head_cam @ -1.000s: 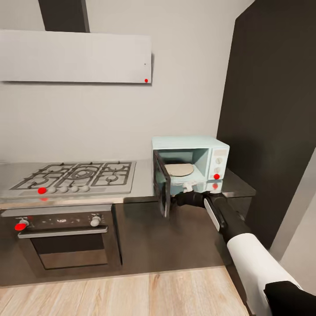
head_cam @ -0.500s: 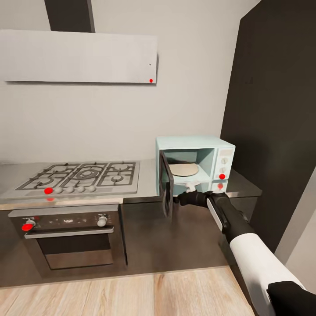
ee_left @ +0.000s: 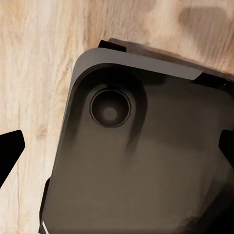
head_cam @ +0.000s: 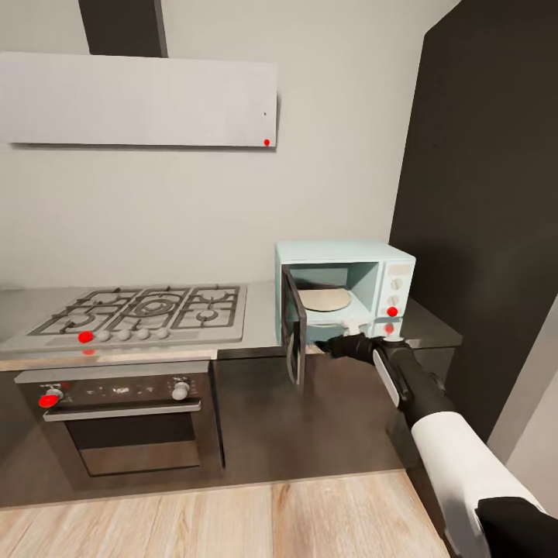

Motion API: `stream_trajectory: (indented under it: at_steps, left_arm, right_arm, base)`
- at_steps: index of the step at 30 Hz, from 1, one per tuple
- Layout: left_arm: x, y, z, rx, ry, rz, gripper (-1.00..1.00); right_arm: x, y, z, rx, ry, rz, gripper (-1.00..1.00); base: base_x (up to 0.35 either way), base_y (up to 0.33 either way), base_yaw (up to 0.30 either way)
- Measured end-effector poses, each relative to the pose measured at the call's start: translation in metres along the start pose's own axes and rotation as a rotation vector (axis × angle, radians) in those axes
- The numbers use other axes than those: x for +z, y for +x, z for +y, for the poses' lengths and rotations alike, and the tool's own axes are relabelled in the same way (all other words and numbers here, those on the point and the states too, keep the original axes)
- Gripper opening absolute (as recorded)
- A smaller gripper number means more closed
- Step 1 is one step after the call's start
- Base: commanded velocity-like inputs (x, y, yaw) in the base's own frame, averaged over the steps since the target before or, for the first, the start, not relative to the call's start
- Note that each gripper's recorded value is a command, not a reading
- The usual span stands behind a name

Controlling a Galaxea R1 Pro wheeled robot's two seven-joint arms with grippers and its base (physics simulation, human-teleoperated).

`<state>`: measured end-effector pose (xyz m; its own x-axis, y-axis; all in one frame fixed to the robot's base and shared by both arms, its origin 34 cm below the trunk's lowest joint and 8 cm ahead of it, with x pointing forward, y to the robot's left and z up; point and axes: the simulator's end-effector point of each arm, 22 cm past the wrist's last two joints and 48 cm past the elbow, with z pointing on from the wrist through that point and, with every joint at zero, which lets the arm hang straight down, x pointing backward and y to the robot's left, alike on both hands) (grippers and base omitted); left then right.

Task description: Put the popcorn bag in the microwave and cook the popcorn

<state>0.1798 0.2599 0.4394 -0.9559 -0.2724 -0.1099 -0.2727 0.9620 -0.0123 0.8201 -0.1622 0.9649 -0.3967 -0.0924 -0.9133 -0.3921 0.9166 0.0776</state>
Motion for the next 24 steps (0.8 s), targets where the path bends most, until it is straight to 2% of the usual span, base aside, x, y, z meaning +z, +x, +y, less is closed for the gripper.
stream_trajectory:
  at_steps: [2, 5, 7, 8, 11, 14, 17, 19, 21, 24]
  left_arm:
    - [0.0, 0.0, 0.0, -0.002, 0.0, 0.0, 1.0]
    - [0.0, 0.0, 0.0, -0.003, -0.001, 0.001, 1.0]
    - [0.0, 0.0, 0.0, -0.003, -0.001, 0.001, 1.0]
    - [0.0, 0.001, 0.0, -0.004, 0.0, 0.001, 1.0]
    - [0.0, 0.001, -0.001, -0.004, 0.0, 0.001, 1.0]
    - [0.0, 0.001, -0.001, -0.005, 0.001, 0.001, 1.0]
    - [0.0, 0.001, -0.001, -0.005, 0.001, 0.001, 1.0]
    - [0.0, 0.001, -0.001, -0.005, 0.001, 0.001, 1.0]
    - [0.0, 0.001, -0.002, -0.006, 0.002, 0.002, 1.0]
    - [0.0, 0.001, -0.002, -0.007, 0.001, 0.002, 1.0]
  right_arm:
    - [0.002, 0.016, -0.016, 0.014, 0.041, 0.033, 1.0]
    - [-0.003, 0.062, -0.058, 0.039, 0.103, 0.129, 1.0]
    - [-0.004, 0.099, -0.074, 0.067, 0.127, 0.203, 1.0]
    - [-0.005, 0.133, -0.086, 0.086, 0.153, 0.264, 1.0]
    - [-0.01, 0.204, -0.098, 0.124, 0.189, 0.371, 1.0]
    - [-0.026, 0.294, -0.096, 0.153, 0.207, 0.477, 1.0]
    - [-0.04, 0.341, -0.095, 0.138, 0.239, 0.51, 1.0]
    - [-0.07, 0.41, -0.086, 0.12, 0.268, 0.602, 1.0]
    - [-0.117, 0.497, -0.061, 0.113, 0.265, 0.725, 1.0]
    - [-0.153, 0.552, -0.037, 0.111, 0.248, 0.775, 1.0]
  base:
    - [0.0, 0.0, 0.0]
    - [0.0, 0.0, 0.0]
    - [0.0, 0.0, 0.0]
    - [0.0, 0.0, 0.0]
    - [0.0, 0.0, 0.0]
    - [0.0, 0.0, 0.0]
    - [0.0, 0.0, 0.0]
    - [0.0, 0.0, 0.0]
    - [0.0, 0.0, 0.0]
    - [0.0, 0.0, 0.0]
